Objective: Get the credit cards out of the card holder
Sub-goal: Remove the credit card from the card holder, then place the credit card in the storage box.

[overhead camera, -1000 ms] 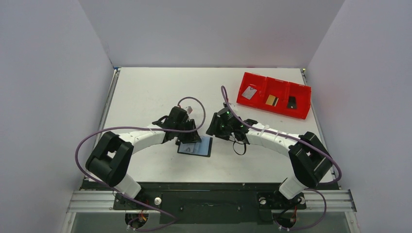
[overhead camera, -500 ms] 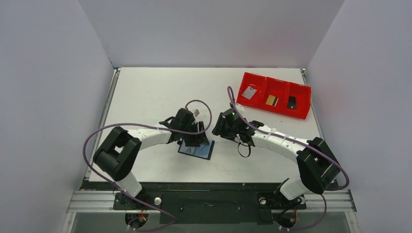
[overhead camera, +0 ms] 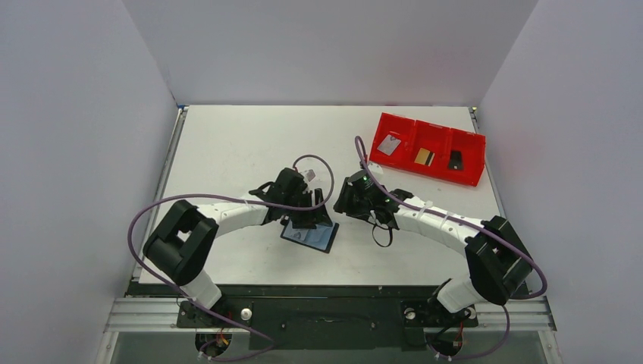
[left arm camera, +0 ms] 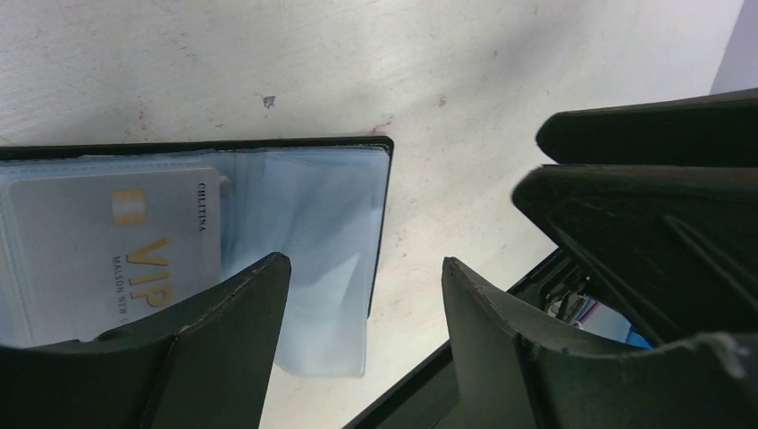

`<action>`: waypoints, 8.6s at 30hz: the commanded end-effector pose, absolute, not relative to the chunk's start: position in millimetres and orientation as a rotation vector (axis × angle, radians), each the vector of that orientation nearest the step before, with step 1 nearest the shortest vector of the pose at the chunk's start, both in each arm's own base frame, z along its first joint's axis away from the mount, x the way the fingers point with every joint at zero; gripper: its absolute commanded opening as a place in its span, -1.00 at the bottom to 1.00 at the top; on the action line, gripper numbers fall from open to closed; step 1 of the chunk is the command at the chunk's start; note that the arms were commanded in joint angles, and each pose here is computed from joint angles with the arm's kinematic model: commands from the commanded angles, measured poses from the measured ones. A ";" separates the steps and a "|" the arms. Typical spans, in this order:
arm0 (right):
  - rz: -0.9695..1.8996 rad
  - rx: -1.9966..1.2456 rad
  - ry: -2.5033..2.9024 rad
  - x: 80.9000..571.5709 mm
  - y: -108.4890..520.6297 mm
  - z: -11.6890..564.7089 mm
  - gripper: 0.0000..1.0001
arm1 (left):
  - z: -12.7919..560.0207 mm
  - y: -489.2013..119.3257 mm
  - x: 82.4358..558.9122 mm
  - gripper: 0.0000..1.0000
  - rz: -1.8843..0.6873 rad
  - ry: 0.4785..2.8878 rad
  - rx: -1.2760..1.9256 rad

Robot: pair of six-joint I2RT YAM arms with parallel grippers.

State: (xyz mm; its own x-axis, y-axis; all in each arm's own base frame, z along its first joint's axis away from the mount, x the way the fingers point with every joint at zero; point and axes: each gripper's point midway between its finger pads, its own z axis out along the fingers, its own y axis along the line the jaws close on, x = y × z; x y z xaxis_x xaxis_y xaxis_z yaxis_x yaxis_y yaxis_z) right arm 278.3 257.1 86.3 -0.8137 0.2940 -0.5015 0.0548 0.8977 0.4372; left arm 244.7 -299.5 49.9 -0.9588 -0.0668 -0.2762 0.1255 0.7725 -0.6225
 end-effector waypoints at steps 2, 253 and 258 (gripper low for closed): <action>0.557 0.260 2.406 286.8 253.3 108.2 -0.07 | 98.8 -315.8 255.2 0.23 -1.086 2.555 0.087; 1.632 0.374 2.071 300.1 278.6 205.0 -1.00 | 201.5 -298.0 307.7 -0.01 -1.582 2.285 -0.129; 1.647 0.371 2.067 300.1 280.0 205.8 -1.00 | 203.7 -301.6 308.7 -0.06 -1.632 2.264 -0.143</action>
